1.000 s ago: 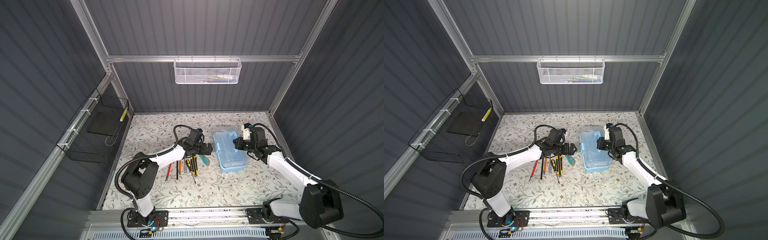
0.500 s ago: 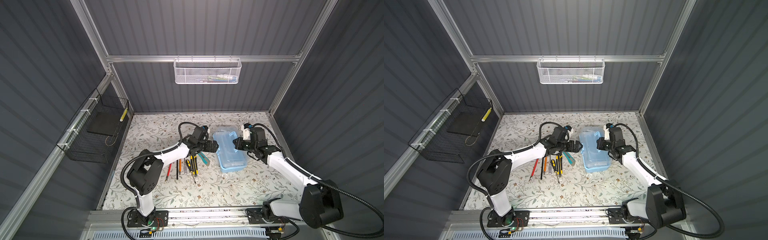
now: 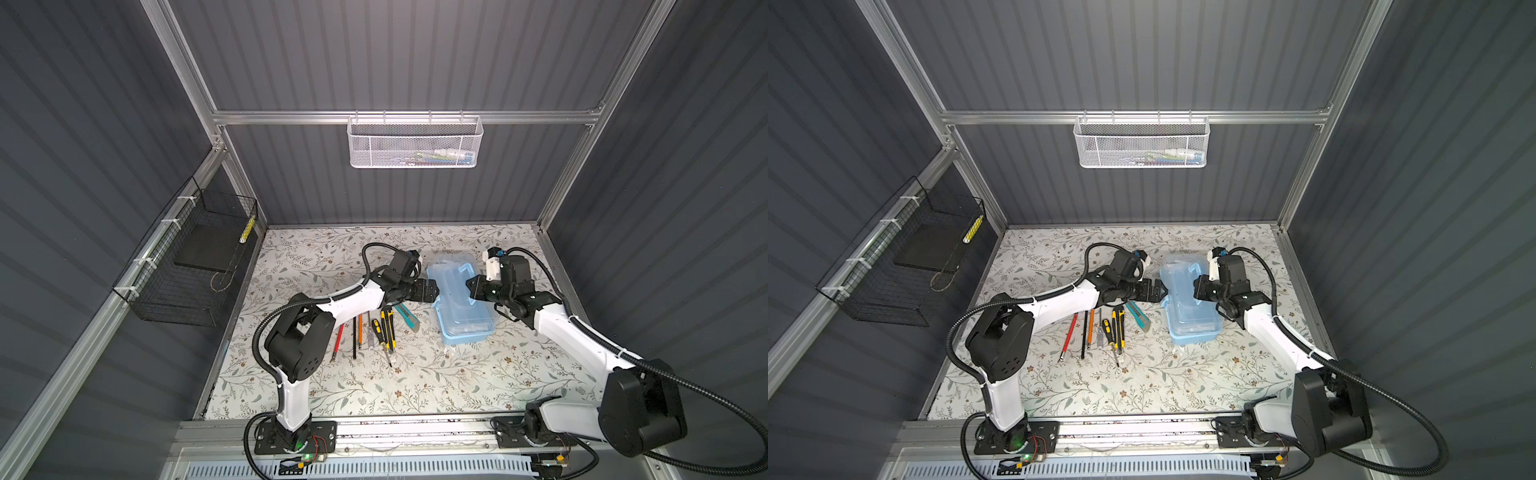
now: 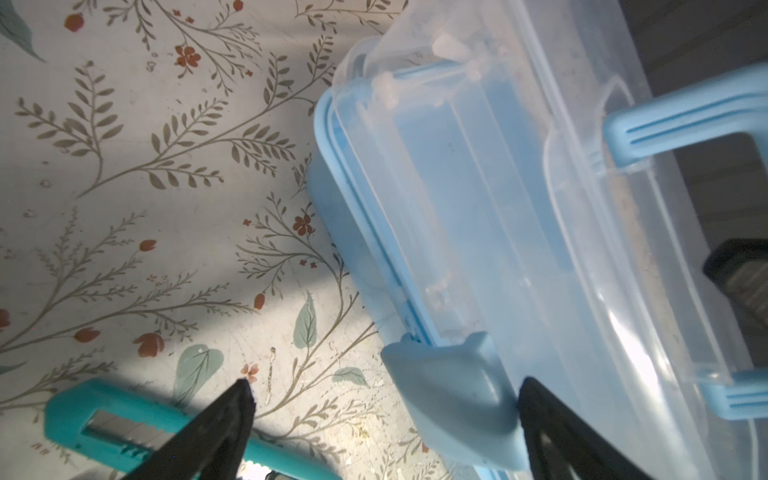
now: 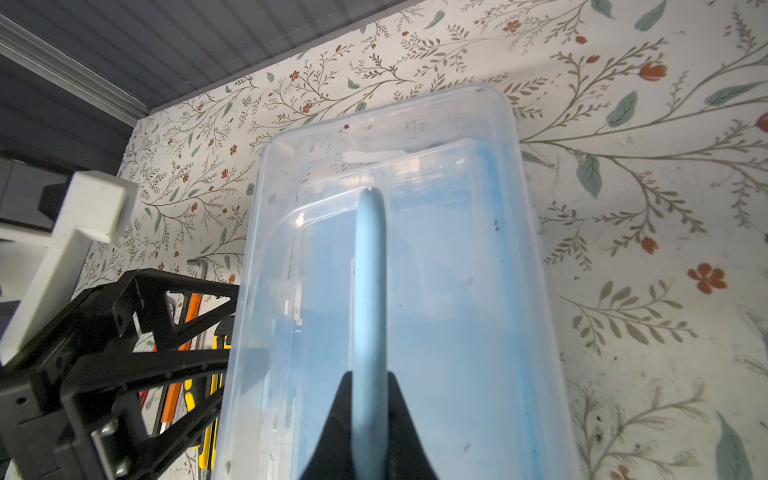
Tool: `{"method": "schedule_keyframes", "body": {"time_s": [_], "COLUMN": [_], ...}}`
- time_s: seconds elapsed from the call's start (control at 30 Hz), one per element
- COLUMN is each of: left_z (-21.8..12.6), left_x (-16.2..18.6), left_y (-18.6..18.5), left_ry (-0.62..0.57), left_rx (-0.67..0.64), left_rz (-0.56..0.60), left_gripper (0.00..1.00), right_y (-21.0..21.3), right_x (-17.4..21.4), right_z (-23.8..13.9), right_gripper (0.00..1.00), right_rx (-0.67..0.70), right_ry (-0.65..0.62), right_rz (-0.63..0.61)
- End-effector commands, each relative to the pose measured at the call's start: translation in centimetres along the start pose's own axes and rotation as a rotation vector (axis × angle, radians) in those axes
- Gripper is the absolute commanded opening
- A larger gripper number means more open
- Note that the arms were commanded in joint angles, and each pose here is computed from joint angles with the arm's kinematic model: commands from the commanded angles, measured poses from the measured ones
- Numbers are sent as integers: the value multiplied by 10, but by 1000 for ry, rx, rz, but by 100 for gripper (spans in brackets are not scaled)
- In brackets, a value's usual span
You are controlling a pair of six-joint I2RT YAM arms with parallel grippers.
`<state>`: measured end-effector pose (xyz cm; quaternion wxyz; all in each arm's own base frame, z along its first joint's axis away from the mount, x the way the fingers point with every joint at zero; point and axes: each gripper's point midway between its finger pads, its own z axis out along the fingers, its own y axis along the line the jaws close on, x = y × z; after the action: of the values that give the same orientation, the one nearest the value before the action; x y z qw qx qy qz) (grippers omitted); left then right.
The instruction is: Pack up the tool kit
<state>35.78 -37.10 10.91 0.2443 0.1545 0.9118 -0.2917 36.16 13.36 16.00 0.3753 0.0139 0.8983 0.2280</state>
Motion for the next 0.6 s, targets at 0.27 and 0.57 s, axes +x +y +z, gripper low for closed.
{"method": "schedule_keyframes", "body": {"time_s": [0.27, 0.57], "left_z": [-10, -19], "left_x": [20, 20], "left_y": [34, 51], "left_ry": [86, 78], "left_rx": [-185, -210], "left_rz": [13, -20], "left_gripper": [99, 99], "right_y": [8, 24], "right_x": [-14, -40], "right_z": [-8, -30], "right_gripper": [0, 0], "right_rx": [-23, -124], "right_ry": [-53, -116], "right_rz": [-25, 54]}}
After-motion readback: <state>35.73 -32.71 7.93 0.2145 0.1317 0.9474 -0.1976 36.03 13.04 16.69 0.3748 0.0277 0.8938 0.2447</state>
